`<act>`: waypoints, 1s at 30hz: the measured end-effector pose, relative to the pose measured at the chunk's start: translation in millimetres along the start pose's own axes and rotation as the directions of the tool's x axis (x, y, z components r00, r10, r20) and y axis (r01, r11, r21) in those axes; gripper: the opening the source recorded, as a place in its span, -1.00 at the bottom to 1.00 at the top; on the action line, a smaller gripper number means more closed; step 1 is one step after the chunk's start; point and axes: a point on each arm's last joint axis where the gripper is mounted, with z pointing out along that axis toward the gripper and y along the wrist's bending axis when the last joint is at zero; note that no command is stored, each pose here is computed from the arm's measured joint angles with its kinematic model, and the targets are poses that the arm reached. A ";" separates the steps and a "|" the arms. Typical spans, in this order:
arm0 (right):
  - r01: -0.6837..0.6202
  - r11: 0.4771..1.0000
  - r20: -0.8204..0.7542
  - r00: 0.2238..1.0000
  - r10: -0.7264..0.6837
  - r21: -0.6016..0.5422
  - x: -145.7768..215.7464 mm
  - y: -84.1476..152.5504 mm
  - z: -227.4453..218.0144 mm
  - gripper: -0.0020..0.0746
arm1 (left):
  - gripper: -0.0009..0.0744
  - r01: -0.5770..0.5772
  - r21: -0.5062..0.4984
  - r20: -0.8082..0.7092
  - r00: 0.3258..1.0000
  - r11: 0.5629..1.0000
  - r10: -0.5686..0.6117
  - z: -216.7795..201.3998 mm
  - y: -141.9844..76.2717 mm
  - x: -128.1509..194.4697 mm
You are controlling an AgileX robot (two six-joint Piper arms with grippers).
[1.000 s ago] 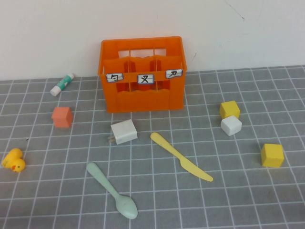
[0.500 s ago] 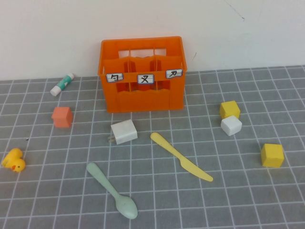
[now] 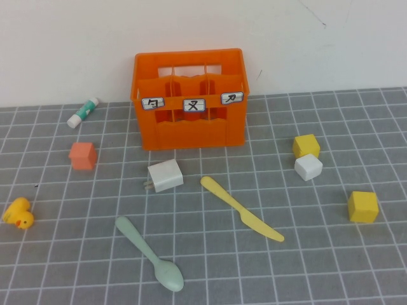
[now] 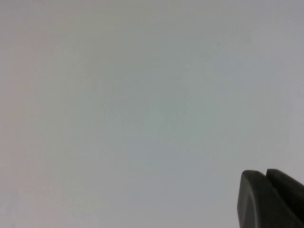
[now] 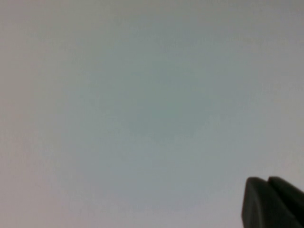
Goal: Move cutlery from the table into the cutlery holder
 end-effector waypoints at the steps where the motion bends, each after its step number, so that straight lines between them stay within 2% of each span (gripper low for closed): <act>1: 0.018 1.000 -0.030 0.999 -0.018 0.000 -5.0 -1.7 3.0 -0.95 | -0.98 0.032 -0.012 -0.064 0.997 0.999 -0.033 5.6 0.2 -6.5; 4: 0.047 0.999 -0.149 0.988 -0.047 -0.003 -12.2 -6.0 14.2 -0.95 | -0.98 0.106 -0.044 -0.255 0.960 0.993 -0.113 23.0 -0.6 -12.4; 6: 0.045 0.999 -0.281 0.958 -0.048 -0.015 -1.5 -6.0 21.7 -0.95 | -0.98 0.185 -0.091 -0.401 0.893 0.979 -0.206 33.2 -1.6 -2.8; 8: 0.024 0.999 -0.452 0.891 -0.036 -0.032 18.1 -3.9 27.9 -0.95 | -0.98 0.255 -0.168 -0.560 0.771 0.952 -0.305 43.1 -3.1 16.4; 11: 0.000 0.997 -0.677 0.734 -0.054 -0.080 48.4 1.3 34.3 -0.95 | -0.98 0.294 -0.293 -0.752 0.517 0.910 -0.409 51.4 -7.1 53.9; 12: -0.004 0.994 -0.737 0.671 -0.079 -0.111 58.1 3.7 35.7 -0.95 | -0.98 0.301 -0.315 -0.772 0.471 0.900 -0.427 53.3 -8.1 60.5; 13: -0.014 0.990 -0.783 0.614 -0.103 -0.142 66.0 6.2 36.1 -0.95 | -0.98 0.301 -0.361 -0.815 0.358 0.883 -0.456 54.4 -10.4 74.8; 15: -0.035 0.972 -0.846 0.501 -0.184 -0.232 81.9 12.1 38.5 -0.95 | -0.98 0.283 -0.418 -0.847 0.224 0.864 -0.483 56.7 -12.0 96.2; 17: -0.066 0.950 -0.870 0.426 -0.249 -0.304 93.6 17.4 40.9 -0.95 | -0.98 0.238 -0.455 -0.867 0.099 0.858 -0.488 58.5 -12.2 117.0; 20: -0.146 0.917 -0.890 0.337 -0.307 -0.372 108.7 25.9 44.0 -0.95 | -0.98 0.139 -0.442 -0.897 -0.049 0.886 -0.440 59.2 -9.1 146.6; 23: -0.213 0.895 -0.903 0.272 -0.332 -0.393 119.3 31.7 45.4 -0.95 | -0.98 0.067 -0.408 -0.905 -0.161 0.910 -0.394 59.5 -5.6 173.4; 27: -0.256 0.880 -0.911 0.216 -0.352 -0.400 128.0 35.2 45.5 -0.95 | -0.98 0.034 -0.390 -0.885 -0.289 0.920 -0.364 59.8 -5.2 201.7; 30: -0.272 0.878 -0.916 0.195 -0.351 -0.394 136.1 37.5 39.7 -0.95 | -0.98 0.074 -0.360 -0.887 -0.335 0.930 -0.317 65.7 -8.3 213.5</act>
